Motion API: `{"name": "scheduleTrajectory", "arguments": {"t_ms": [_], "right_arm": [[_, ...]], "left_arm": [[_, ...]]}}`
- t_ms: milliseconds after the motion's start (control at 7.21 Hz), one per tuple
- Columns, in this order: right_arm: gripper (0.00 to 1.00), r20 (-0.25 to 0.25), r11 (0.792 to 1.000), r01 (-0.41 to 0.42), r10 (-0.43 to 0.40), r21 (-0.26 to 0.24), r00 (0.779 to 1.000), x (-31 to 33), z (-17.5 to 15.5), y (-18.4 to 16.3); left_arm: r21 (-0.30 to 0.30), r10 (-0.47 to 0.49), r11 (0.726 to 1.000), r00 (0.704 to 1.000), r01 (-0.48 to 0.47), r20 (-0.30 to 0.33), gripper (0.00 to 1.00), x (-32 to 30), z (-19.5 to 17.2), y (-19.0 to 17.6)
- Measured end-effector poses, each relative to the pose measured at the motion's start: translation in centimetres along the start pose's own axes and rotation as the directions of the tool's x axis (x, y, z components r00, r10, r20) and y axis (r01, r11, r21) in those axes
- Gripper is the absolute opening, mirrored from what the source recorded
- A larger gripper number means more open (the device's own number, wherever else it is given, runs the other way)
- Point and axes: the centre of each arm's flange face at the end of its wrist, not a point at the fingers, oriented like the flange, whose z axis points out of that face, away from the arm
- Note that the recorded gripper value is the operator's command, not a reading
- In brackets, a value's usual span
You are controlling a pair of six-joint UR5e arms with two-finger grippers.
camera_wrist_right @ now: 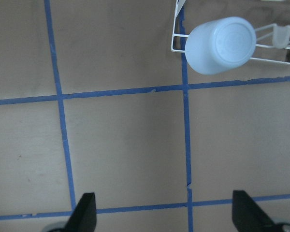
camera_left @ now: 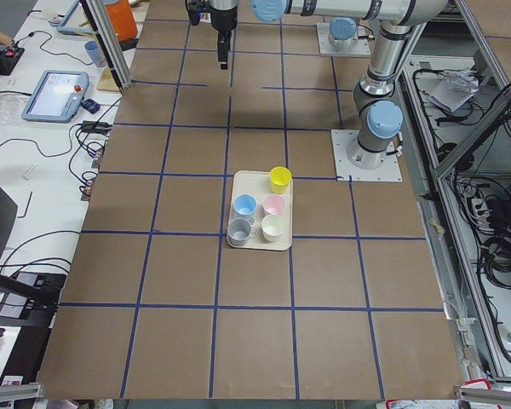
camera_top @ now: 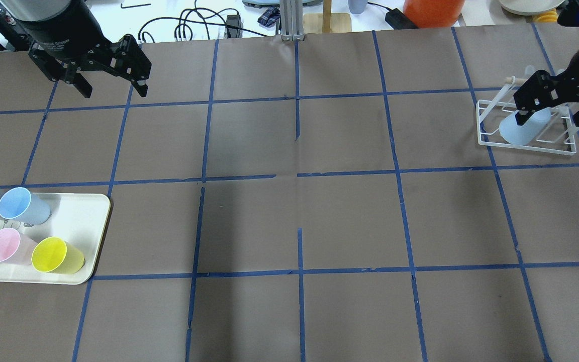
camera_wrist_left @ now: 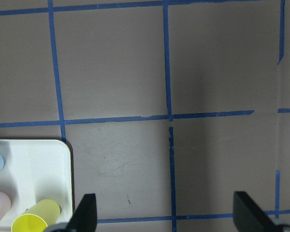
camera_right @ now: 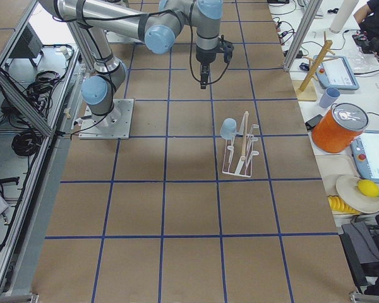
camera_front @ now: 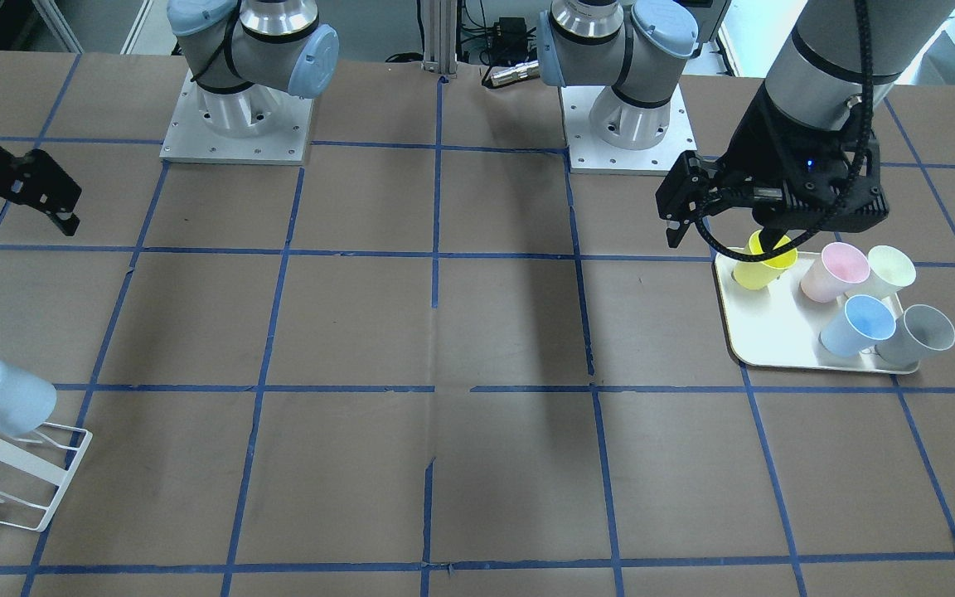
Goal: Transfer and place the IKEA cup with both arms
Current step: 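Lower the right gripper around the light blue cup on the rack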
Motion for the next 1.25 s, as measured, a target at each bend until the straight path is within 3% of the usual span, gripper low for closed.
{"name": "scheduleTrajectory", "arguments": {"t_ms": [416,832,1249], "right_arm": [[1.00,-0.024,0.994,0.110,-0.109,0.026,0.994,4.0,4.8,-4.4],[1.00,-0.024,0.992,0.119,-0.118,0.039,0.993,6.6,9.3,-7.3],[1.00,-0.018,0.993,0.120,-0.120,0.018,0.993,7.1,11.8,-8.4]], "left_arm": [[0.001,-0.002,1.000,1.000,0.002,0.000,1.00,-0.1,-0.1,0.0],[0.001,-0.003,1.000,1.000,0.003,0.000,1.00,-0.2,0.0,0.0],[0.003,-0.009,1.000,1.000,0.009,-0.005,1.00,-0.4,-0.1,-0.1]]}}
